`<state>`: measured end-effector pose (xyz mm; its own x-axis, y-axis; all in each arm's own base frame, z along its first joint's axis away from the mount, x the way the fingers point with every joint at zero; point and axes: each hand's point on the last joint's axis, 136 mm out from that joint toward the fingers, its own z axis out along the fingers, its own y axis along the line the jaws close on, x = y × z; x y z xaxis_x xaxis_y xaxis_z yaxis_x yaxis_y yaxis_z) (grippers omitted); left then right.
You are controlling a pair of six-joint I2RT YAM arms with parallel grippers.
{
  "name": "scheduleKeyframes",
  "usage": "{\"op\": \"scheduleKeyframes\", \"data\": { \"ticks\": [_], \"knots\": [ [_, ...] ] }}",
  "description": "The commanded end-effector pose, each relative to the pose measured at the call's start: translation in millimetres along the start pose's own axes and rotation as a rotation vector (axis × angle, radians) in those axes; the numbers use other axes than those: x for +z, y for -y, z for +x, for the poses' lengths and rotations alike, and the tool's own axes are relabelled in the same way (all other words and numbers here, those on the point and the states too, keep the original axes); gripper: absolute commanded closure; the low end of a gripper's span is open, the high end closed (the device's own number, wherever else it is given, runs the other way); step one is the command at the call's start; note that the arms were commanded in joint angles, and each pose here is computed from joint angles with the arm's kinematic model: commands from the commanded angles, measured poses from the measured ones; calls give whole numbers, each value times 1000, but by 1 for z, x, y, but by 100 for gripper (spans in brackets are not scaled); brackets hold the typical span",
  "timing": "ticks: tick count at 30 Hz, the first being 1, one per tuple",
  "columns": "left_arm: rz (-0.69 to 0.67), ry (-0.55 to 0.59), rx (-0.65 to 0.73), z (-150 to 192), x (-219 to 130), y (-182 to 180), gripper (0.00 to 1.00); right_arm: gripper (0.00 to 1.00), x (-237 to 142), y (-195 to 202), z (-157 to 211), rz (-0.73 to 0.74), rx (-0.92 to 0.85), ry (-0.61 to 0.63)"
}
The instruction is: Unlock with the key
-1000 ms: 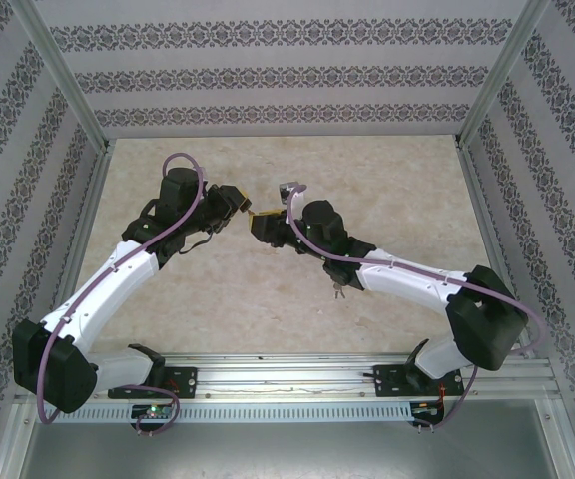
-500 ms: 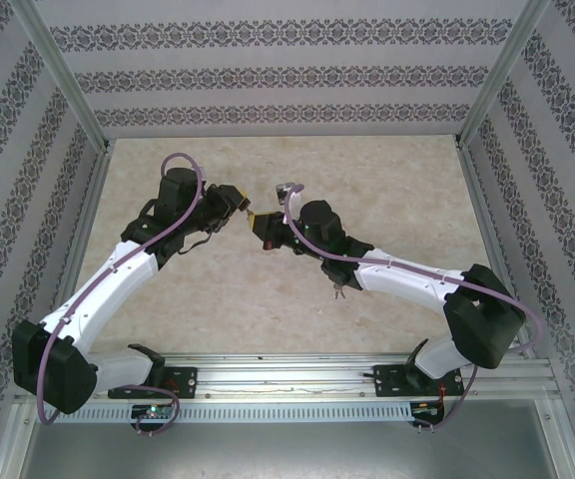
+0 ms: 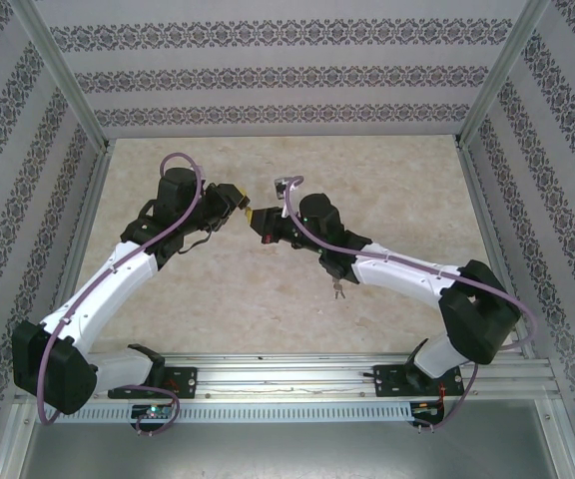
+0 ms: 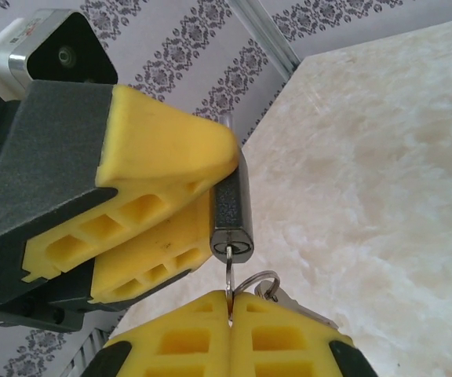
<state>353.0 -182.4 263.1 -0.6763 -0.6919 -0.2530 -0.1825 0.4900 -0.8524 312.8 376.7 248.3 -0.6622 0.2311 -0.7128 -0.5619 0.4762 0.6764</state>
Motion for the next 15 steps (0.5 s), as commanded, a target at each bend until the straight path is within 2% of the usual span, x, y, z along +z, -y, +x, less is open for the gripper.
{"op": "scheduleKeyframes", "data": {
  "ticks": [1, 5, 15],
  "knots": [
    [50, -40, 9, 8, -4, 14, 100, 100, 7, -39, -33, -181, 46, 88],
    [47, -36, 15, 8, -6, 14, 100, 100, 11, -42, -37, -134, -8, 102],
    [47, -23, 22, 5, -7, 14, 100, 99, 8, -27, -32, -115, 51, 64]
  ]
}}
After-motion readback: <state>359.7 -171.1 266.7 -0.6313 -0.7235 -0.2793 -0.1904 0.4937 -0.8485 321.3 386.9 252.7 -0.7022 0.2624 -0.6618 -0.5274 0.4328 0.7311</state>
